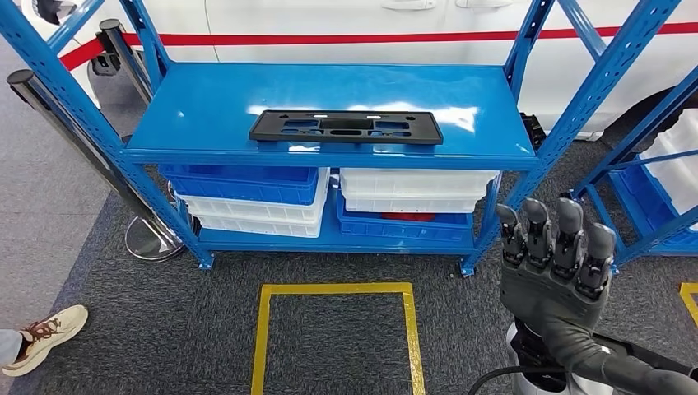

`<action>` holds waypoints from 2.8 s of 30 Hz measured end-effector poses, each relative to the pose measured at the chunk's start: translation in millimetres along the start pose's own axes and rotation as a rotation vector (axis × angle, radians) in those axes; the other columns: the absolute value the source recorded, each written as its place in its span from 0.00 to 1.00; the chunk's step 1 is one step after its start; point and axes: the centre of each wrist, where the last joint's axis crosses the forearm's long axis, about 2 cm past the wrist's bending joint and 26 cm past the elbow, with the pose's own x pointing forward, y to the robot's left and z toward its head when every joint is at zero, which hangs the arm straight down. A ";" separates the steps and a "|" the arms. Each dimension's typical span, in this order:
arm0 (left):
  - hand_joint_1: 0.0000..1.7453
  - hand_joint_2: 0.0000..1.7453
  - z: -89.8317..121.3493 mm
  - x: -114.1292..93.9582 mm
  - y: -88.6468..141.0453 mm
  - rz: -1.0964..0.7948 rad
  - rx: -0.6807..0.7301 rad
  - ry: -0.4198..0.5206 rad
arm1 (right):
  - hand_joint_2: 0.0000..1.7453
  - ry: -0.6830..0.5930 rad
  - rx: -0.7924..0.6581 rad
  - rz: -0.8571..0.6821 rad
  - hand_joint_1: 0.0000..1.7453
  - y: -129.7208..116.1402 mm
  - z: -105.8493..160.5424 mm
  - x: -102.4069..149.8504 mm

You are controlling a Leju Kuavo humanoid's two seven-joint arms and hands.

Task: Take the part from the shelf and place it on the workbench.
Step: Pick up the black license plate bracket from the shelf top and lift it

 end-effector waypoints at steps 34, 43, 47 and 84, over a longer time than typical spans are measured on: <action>0.00 0.00 0.4 -1.1 -0.5 0.002 -0.003 -0.009 | 0.00 0.072 -0.027 -0.011 0.00 17.3 1.1 -22.6; 0.00 0.00 1.9 -4.5 2.9 0.007 0.007 0.000 | 0.00 0.088 -0.039 -0.033 0.00 19.7 6.1 -26.7; 0.00 0.00 1.3 -3.3 3.4 0.002 0.009 -0.004 | 0.00 0.078 -0.046 -0.062 0.00 20.1 7.0 -28.1; 0.00 0.00 0.8 -2.2 6.4 0.014 0.028 -0.012 | 0.00 0.214 -0.088 -0.105 0.00 39.3 25.6 -60.8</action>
